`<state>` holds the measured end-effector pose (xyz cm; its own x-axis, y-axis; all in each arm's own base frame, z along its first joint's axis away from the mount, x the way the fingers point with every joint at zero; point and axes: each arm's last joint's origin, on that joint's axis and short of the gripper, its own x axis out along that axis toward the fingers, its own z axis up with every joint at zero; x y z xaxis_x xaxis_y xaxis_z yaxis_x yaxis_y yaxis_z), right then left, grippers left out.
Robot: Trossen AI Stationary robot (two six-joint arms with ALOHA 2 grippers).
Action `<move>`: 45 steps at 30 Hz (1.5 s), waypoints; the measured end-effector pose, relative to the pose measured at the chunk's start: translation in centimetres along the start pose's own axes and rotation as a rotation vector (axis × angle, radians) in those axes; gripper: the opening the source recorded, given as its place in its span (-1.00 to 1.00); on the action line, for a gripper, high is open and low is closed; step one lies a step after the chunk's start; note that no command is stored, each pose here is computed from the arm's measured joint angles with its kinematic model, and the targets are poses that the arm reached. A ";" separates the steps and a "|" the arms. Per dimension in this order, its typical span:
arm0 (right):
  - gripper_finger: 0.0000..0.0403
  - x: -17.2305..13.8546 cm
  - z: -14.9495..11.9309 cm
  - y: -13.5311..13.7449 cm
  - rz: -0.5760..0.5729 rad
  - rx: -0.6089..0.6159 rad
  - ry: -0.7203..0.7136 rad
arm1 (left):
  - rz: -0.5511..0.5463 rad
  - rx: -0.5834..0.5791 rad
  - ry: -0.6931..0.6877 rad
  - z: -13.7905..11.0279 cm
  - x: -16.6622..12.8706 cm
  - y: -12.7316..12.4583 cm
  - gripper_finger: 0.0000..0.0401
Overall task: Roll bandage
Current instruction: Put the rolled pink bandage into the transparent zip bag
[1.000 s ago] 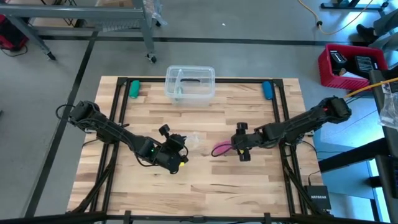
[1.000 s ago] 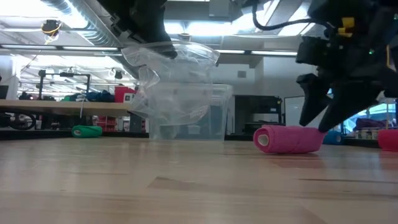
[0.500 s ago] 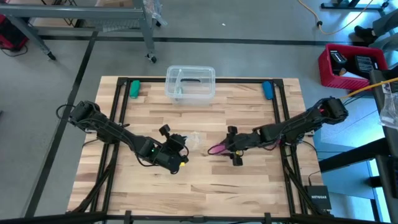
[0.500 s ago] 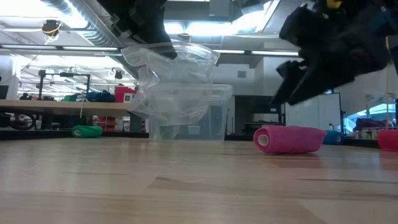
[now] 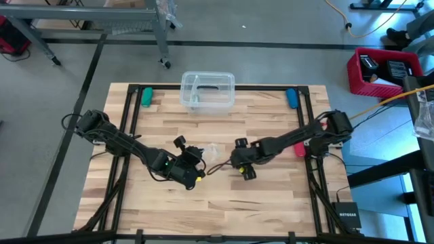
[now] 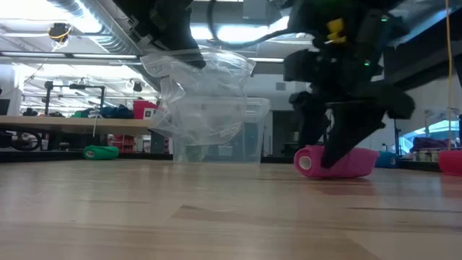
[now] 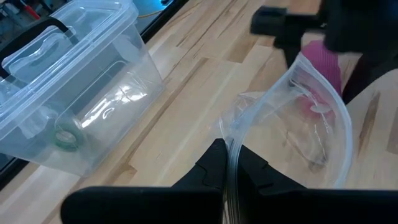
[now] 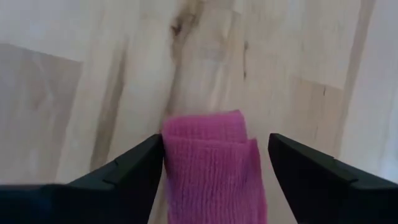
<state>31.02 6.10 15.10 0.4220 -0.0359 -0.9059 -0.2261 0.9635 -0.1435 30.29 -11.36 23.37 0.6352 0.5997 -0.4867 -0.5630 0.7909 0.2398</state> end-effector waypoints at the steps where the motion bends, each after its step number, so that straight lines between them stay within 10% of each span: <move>1: 0.45 0.1 0.2 -0.2 0.000 0.001 0.014 | 0.000 -0.001 0.000 0.0 0.0 0.0 -0.99; 15: 0.19 2.2 0.7 -0.2 0.069 0.003 0.151 | -0.003 -0.002 0.002 0.0 0.0 0.0 -0.99; 21: -0.22 -0.3 1.0 0.2 0.088 0.015 0.104 | -0.015 -0.001 0.010 0.0 0.0 0.0 -0.99; 27: -0.42 -6.5 1.9 1.1 0.095 0.003 -0.095 | -0.016 -0.001 0.010 0.0 0.0 0.0 -0.99; 36: -0.39 -15.0 6.2 2.6 0.031 -0.148 -0.843 | -0.069 -0.005 -0.020 0.3 -0.5 -0.7 -0.99; 45: -0.39 -12.4 9.5 3.6 -0.097 -0.307 -1.104 | -0.161 0.017 -0.137 1.4 -1.7 -2.2 -0.99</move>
<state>33.28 12.53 29.55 0.9542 0.2921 -0.0648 -0.2914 0.8586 -0.4217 31.14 -13.94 24.83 0.7826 0.4756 -0.4016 -0.4401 0.8790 0.1834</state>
